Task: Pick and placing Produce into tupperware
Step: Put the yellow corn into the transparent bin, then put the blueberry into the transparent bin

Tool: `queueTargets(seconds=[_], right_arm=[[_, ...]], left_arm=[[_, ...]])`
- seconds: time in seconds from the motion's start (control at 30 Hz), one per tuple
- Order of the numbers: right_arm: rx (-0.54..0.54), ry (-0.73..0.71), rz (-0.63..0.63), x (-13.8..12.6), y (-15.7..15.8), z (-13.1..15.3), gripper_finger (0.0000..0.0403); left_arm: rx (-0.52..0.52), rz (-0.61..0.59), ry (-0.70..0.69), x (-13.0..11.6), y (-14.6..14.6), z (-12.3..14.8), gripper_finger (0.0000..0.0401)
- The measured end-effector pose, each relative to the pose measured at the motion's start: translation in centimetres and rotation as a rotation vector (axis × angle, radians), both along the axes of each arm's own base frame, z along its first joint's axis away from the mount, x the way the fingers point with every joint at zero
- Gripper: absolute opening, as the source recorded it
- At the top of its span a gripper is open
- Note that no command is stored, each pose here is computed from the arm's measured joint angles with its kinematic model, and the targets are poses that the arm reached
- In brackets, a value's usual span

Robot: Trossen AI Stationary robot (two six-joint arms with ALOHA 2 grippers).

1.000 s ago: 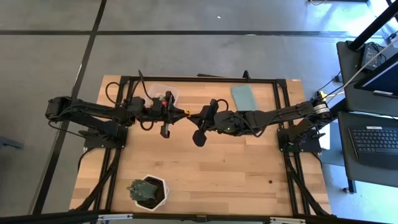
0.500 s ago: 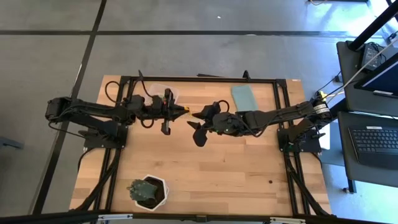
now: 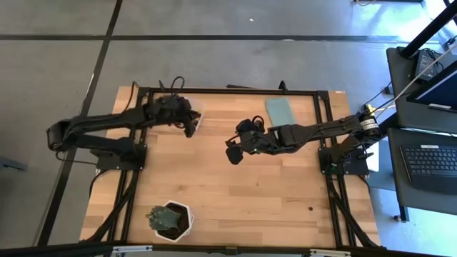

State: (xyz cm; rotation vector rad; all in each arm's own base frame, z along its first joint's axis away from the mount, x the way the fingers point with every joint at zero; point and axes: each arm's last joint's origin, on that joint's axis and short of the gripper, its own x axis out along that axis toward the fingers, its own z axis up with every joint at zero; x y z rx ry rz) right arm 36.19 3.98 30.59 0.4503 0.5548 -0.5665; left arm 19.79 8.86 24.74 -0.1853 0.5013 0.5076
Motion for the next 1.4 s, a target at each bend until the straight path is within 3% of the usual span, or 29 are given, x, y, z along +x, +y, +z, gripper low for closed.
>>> queueTargets(seconds=[0.23,0.53,0.77,1.4], right_arm=[[-0.016,0.007,0.008,0.0,-0.2,0.0,0.0291],[-0.015,0.000,0.008,0.1,-0.2,0.1,0.0291],[-0.015,0.001,0.009,0.1,-0.2,0.1,0.0291],[-0.017,0.027,0.011,-0.1,-0.2,-0.1,0.0291]], left_arm=[[-0.136,0.140,0.292,-1.6,2.3,0.2,0.0006],[-0.219,0.177,0.513,-1.1,4.1,-3.8,0.0007],[-0.233,0.176,0.540,0.2,4.9,-5.6,0.0020],[-0.189,0.136,0.536,0.3,5.0,-5.4,0.0115]])
